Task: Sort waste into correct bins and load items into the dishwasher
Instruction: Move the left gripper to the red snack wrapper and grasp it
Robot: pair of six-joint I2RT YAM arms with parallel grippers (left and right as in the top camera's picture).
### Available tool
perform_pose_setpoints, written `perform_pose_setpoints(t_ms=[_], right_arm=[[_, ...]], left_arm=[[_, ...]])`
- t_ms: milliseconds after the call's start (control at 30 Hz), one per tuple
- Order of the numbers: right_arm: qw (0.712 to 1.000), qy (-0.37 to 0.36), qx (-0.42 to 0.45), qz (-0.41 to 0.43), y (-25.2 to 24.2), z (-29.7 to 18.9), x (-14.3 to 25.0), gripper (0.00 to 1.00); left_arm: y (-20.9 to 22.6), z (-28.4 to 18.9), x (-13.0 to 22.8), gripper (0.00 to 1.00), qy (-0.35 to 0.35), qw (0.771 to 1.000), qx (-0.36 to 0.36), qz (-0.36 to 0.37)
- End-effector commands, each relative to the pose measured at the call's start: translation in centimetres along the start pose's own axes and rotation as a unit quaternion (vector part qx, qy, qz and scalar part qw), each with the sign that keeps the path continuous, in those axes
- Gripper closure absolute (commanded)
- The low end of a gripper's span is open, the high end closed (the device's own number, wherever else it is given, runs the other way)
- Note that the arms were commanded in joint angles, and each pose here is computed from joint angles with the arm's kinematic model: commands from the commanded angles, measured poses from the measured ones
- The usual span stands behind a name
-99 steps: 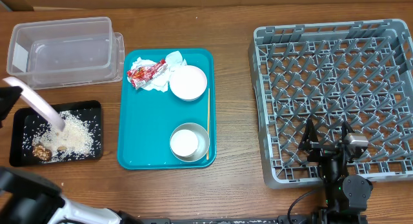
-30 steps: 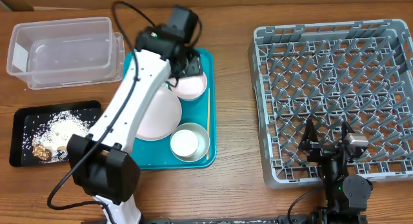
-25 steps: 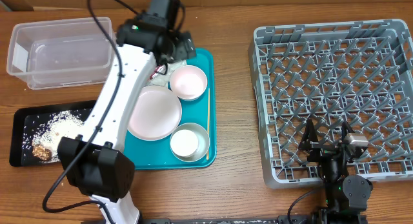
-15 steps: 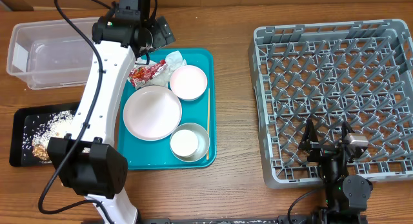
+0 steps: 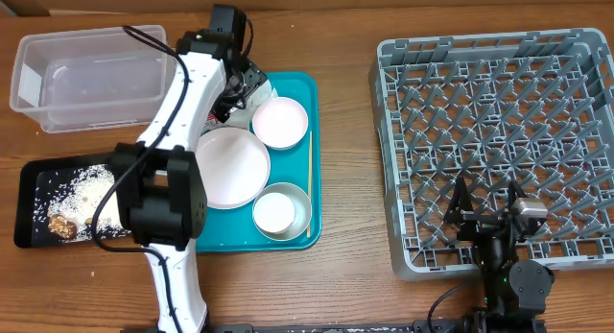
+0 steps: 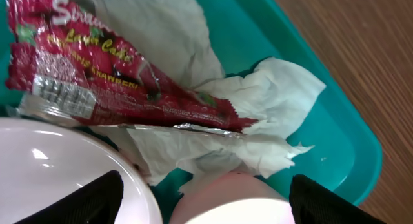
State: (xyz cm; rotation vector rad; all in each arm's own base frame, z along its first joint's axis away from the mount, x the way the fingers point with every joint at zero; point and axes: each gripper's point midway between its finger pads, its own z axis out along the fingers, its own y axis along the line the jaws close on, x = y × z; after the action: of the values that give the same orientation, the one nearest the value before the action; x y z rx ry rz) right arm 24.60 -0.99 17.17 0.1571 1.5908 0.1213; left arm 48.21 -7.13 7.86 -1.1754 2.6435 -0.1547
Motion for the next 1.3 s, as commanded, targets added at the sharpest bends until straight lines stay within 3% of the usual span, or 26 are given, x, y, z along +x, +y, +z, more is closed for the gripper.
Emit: perform_pose_setpoints(t_ms=[0,333,433,467,1267], right_arm=[[1.000,-0.003,0.001,-0.001,-0.1,0.0,0.1,0.00],[1.000,-0.003,0.001,-0.001,-0.1,0.0,0.1,0.00],[1.000,-0.003,0.001,-0.001,-0.1,0.0,0.1,0.00],[1.000,-0.003,0.001,-0.001,-0.1,0.0,0.1,0.00],[1.000,-0.003,0.001,-0.001,-0.1,0.0,0.1,0.00]], left_arm=[[0.4,0.8,-0.2,0.16,0.008,0.999,-0.005,-0.052],[1.7,1.0,-1.9,0.13,-0.018,0.993,-0.022,-0.113],[1.6,1.1,-2.1,0.08,-0.021,0.990,-0.018,-0.135],[1.5,1.1,-2.2,0.04,-0.022,0.990,-0.016,-0.136],[1.5,2.4,-2.7,0.00,-0.029,0.988,-0.017,-0.148]])
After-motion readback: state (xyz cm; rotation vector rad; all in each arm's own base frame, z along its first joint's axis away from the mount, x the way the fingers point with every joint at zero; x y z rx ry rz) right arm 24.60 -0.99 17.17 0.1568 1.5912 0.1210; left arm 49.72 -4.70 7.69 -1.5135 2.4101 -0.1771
